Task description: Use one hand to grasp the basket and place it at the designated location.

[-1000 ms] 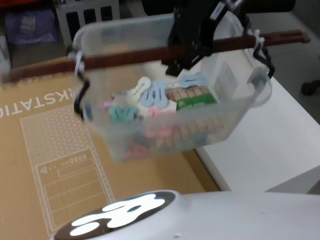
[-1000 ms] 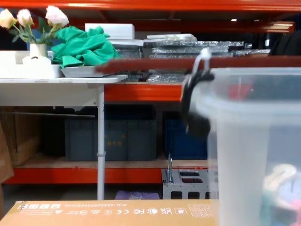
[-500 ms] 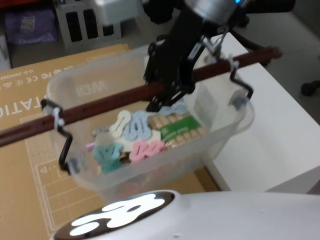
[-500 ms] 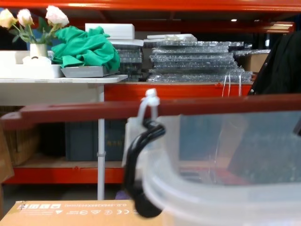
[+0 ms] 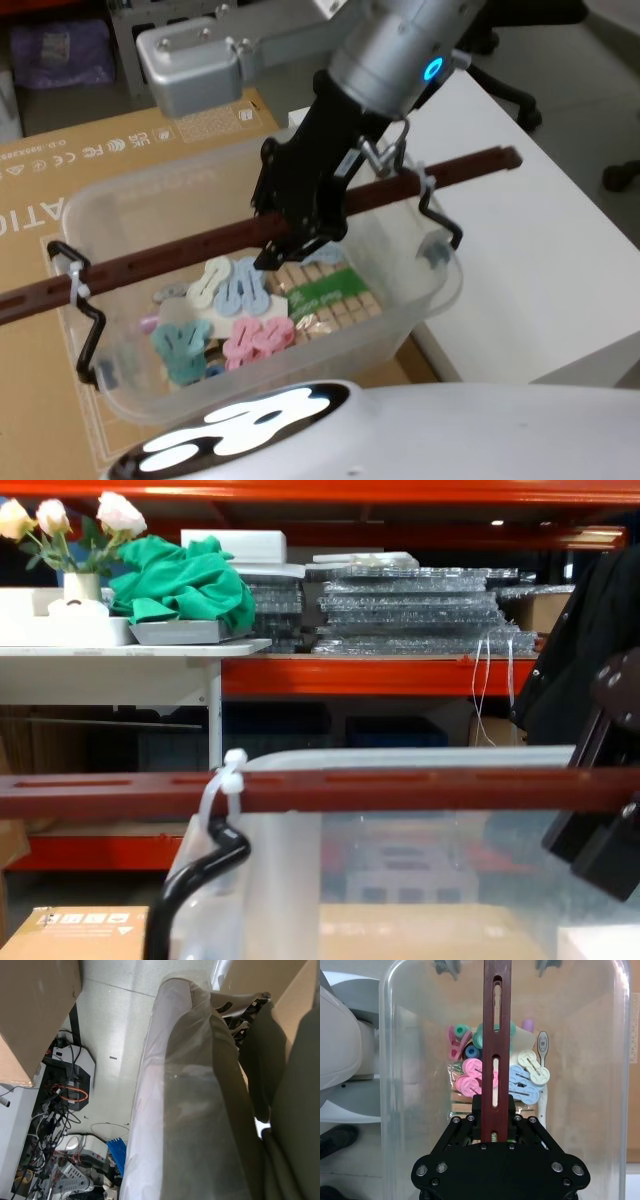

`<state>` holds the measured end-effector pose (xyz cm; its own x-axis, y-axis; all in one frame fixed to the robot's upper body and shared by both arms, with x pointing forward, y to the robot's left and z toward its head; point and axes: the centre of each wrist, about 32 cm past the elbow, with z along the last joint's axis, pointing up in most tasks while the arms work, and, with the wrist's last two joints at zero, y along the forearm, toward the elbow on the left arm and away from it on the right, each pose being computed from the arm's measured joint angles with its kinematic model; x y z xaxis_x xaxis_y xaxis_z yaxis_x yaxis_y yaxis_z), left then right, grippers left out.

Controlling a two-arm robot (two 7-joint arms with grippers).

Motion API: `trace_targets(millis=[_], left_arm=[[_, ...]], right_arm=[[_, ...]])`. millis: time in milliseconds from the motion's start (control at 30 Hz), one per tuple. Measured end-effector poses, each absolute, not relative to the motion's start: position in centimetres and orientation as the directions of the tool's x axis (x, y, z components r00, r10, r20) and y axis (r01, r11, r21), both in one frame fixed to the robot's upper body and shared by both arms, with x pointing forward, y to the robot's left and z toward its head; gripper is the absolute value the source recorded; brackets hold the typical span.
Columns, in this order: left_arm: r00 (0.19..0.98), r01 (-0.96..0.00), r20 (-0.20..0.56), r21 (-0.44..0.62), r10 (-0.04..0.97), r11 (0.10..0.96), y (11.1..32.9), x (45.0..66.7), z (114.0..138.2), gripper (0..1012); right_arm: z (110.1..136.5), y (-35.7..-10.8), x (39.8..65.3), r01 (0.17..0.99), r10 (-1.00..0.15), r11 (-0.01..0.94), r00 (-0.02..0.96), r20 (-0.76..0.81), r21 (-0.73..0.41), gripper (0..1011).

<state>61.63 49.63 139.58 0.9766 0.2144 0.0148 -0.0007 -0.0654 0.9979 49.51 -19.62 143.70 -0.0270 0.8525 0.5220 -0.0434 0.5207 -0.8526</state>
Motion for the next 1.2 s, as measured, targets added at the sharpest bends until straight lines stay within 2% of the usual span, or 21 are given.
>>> trace_targets(millis=[667, 1200], left_arm=[[0.977, -0.001, 0.015, 0.998, 0.214, -0.065, 49.6, 61.6, 139.6, 0], [0.977, -0.001, 0.015, 0.998, 0.215, -0.065, 49.6, 61.6, 139.6, 0]], right_arm=[[139.0, -16.7, 49.7, -0.056, 0.866, 0.498, -0.004, 0.499, -0.865, 233], [137.4, -15.5, 50.3, -0.08, 0.878, 0.478, 0.016, 0.478, -0.875, 233]])
